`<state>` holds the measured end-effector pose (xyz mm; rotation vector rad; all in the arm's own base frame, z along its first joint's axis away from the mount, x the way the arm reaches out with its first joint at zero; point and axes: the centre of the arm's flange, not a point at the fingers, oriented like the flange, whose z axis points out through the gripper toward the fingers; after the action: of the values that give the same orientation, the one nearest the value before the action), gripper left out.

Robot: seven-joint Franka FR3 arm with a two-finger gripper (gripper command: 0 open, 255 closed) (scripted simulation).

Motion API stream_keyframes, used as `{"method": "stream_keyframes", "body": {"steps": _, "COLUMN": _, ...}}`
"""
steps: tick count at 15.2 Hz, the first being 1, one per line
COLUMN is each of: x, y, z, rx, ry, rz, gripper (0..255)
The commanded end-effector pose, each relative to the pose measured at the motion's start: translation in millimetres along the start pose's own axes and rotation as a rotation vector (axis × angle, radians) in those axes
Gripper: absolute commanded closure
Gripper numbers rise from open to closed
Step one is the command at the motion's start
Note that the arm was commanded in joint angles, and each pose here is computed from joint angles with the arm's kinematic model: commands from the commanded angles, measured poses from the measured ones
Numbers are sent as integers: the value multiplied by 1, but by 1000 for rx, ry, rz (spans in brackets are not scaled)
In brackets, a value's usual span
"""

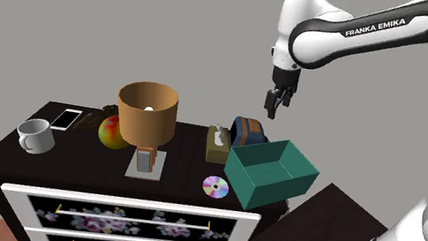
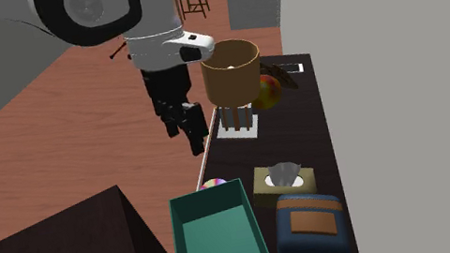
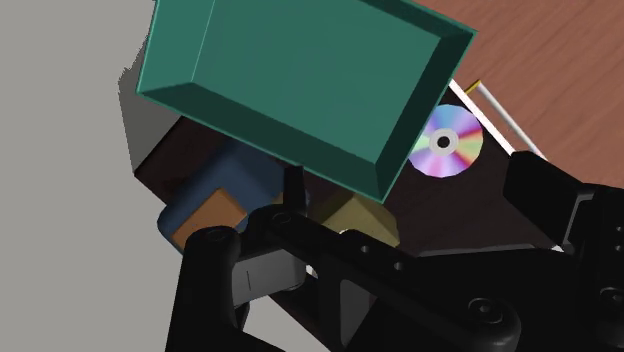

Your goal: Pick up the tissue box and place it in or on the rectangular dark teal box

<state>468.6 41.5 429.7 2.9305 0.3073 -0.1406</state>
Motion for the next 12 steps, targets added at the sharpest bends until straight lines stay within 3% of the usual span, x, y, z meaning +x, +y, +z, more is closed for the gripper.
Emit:
{"method": "stream_keyframes", "body": {"steps": 1, "x": 22, "y": 1, "z": 17, "rx": -16, "ry": 2, "rz": -14, "gripper": 0}}
{"method": "stream_keyframes", "body": {"steps": 12, "x": 139, "y": -5, "z": 102, "rx": -101, "ry": 1, "rz": -85, "gripper": 0}}
